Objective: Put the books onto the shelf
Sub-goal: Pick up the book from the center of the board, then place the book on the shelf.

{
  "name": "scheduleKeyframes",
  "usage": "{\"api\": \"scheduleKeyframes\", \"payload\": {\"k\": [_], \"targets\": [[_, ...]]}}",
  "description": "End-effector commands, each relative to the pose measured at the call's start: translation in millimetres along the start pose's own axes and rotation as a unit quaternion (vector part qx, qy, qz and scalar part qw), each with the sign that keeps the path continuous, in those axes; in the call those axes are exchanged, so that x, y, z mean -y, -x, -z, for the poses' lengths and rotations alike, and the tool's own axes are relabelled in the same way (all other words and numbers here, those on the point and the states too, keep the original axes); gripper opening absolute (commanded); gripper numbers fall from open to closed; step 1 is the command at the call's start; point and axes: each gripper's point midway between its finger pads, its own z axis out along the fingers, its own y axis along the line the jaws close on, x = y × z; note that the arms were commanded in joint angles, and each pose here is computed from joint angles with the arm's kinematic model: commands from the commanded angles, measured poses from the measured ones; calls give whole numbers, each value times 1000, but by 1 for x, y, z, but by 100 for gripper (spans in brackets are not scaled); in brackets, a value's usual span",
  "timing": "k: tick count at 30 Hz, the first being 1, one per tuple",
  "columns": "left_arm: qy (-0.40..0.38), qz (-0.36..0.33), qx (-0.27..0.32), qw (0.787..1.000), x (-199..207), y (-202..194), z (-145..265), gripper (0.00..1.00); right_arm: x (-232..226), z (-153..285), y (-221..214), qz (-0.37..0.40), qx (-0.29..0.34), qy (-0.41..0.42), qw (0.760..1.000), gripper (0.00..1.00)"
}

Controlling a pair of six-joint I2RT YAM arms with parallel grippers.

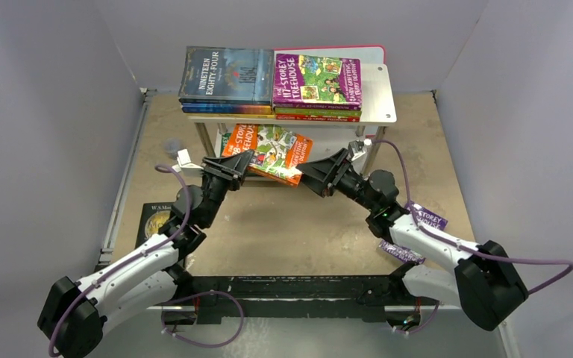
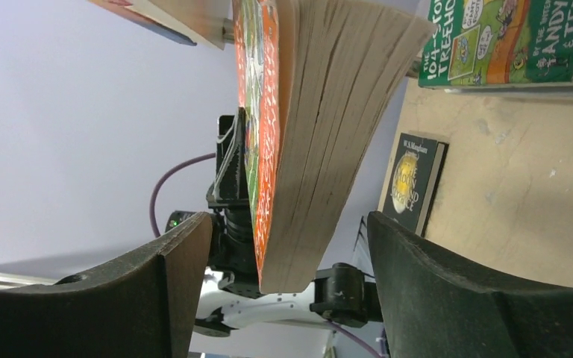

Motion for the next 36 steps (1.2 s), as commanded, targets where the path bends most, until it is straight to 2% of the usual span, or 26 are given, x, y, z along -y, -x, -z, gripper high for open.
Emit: {"api": "scheduleKeyframes", "payload": {"k": [1,7,9,14,16,18,21,22,26,30,33,36], "targets": [[-96,60,37,993,53,20,3,0,-34,-12,9,-29,21,46,998,74],[-96,63,37,993,47,19,2,0,-39,-24,4,-50,12,59,997,58],[-95,67,39,992,44,19,3,0,-36,-27,3,-56,11,55,997,46],[-80,60,47,994,31,21,5,0,-21,-31,3,-65,11,37,997,9],[-53,41,54,996,18,24,7,18,-16,-34,2,-56,6,31,998,0],[-21,16,67,997,5,29,10,40,-13,-37,-1,-44,-1,32,999,0],[43,-33,68,996,-23,33,19,61,-13,-38,-1,-29,-10,43,999,0],[64,-48,67,995,-27,34,23,65,-13,-37,-1,-25,-13,46,999,0],[199,-125,56,970,-60,47,51,71,-15,-34,3,4,-22,52,998,0],[283,-225,82,929,-64,82,83,71,-16,-39,3,55,-39,41,997,0],[305,-289,117,900,-41,112,99,71,-1,-49,6,83,-47,-9,995,0],[317,-329,148,877,-17,137,111,71,-2,-59,6,84,-56,2,995,0]]}}
